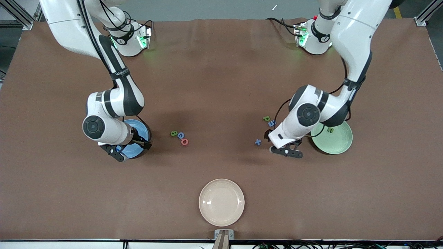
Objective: Sort uppercase to blue plate, lowercase to green plate
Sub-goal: 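Grasp the green B and blue x with the right and left grippers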
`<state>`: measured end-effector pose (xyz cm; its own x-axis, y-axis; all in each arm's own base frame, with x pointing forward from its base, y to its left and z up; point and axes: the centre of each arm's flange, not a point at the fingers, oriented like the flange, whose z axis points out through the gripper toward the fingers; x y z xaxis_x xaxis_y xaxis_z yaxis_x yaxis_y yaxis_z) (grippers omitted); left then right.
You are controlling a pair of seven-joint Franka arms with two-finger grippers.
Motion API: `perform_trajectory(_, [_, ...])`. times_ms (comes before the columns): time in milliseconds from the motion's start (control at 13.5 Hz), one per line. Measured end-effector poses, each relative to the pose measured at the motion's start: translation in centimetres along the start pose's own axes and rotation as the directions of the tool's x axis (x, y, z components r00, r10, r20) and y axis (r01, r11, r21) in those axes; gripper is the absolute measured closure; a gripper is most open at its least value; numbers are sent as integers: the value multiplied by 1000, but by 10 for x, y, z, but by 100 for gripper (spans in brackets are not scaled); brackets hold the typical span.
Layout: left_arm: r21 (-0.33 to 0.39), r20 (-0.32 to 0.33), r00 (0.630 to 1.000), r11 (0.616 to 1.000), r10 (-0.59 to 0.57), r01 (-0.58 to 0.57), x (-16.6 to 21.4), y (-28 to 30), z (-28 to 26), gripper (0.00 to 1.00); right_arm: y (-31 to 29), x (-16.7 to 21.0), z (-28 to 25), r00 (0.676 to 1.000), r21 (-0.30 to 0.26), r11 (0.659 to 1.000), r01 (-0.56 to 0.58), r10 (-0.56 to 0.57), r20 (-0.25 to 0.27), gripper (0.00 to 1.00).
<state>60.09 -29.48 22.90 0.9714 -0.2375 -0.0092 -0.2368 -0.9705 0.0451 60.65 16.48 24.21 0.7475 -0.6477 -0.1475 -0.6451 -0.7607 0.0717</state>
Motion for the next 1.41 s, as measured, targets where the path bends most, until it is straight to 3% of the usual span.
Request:
perform_trajectory(296, [-4,9,1000,1000,14,-14,9,35,28,0,-35,-47,7,994,39,994,-101,103,-37,0])
perform_trajectory(518, [-7,12,1000,1000,-1,1,9,51,38,0,-46,-68,20,987,46,988,-150,152,-44,5])
perform_trajectory(740, [8,16,1000,1000,14,-14,7,60,46,3,-47,-69,36,984,39,984,-172,173,-45,36])
perform_trajectory(814, [11,17,1000,1000,10,-10,7,60,47,4,-48,-70,40,983,40,983,-178,180,-46,36])
perform_trajectory(962, [15,17,1000,1000,7,-7,7,59,48,18,-53,-78,50,981,37,982,-184,186,-49,37])
perform_trajectory(1036, [15,17,1000,1000,7,-7,7,59,48,19,-56,-83,54,980,39,981,-189,191,-52,37])
perform_trajectory(1184, [15,17,1000,1000,7,-7,7,59,48,34,-62,-94,63,979,40,981,-192,194,-56,37])
perform_trajectory(1406, [16,17,1000,1000,9,-9,6,60,48,43,-66,-105,78,978,28,980,-199,200,-58,37])
